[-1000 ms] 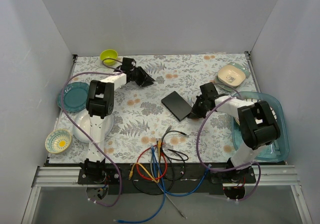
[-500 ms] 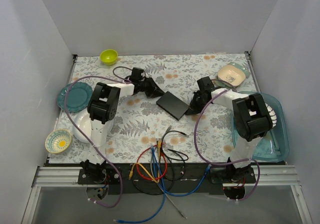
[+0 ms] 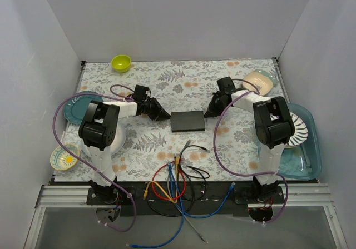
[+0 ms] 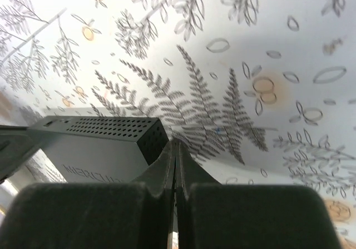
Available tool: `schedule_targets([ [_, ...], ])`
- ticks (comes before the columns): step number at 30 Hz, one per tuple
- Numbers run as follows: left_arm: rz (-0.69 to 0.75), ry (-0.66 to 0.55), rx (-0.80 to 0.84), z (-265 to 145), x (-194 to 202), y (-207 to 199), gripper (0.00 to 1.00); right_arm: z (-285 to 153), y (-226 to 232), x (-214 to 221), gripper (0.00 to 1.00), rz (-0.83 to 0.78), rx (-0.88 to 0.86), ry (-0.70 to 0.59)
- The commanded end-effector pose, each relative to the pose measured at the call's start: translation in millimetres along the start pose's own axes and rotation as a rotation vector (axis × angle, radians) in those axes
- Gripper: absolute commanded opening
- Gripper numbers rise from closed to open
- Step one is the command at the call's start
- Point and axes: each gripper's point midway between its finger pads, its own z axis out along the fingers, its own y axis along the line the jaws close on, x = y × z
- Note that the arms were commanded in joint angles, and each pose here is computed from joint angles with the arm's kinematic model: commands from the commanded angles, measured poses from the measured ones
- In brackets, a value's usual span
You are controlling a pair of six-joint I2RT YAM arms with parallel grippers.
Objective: Pull the plug from the switch port
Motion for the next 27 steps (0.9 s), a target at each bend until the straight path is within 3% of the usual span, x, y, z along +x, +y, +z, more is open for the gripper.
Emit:
schedule_targets([
  [1,0.010,-0.009,0.048,-21,-5,-18,0.14,16,0,-20,0.01,-0.044,0.014,-0.069],
  [11,-0.043,-0.088,0.018,-25,-62,2,0.17,16,2,-34,0.01,-0.062,0.029,-0.087],
  [14,-0.053,-0.136,0.025,-41,-75,0,0.19,-9,2,-39,0.01,-0.067,0.045,-0.159],
  [18,0.027,-0.253,0.034,-81,-83,-26,0.23,-74,19,-44,0.01,-0.140,0.003,-0.339],
  [21,0.059,-0.286,0.006,-96,-73,-25,0.31,-108,38,-33,0.17,-0.287,-0.022,-0.422],
  [22,0.074,-0.297,-0.004,-106,-65,-31,0.36,-111,46,-22,0.20,-0.337,-0.029,-0.427],
  [25,0.104,-0.319,-0.063,-115,-46,-30,0.98,-139,59,-8,0.32,-0.447,-0.009,-0.515],
  [27,0.131,-0.328,-0.091,-118,-36,-28,0.98,-155,58,-1,0.36,-0.483,0.003,-0.568],
])
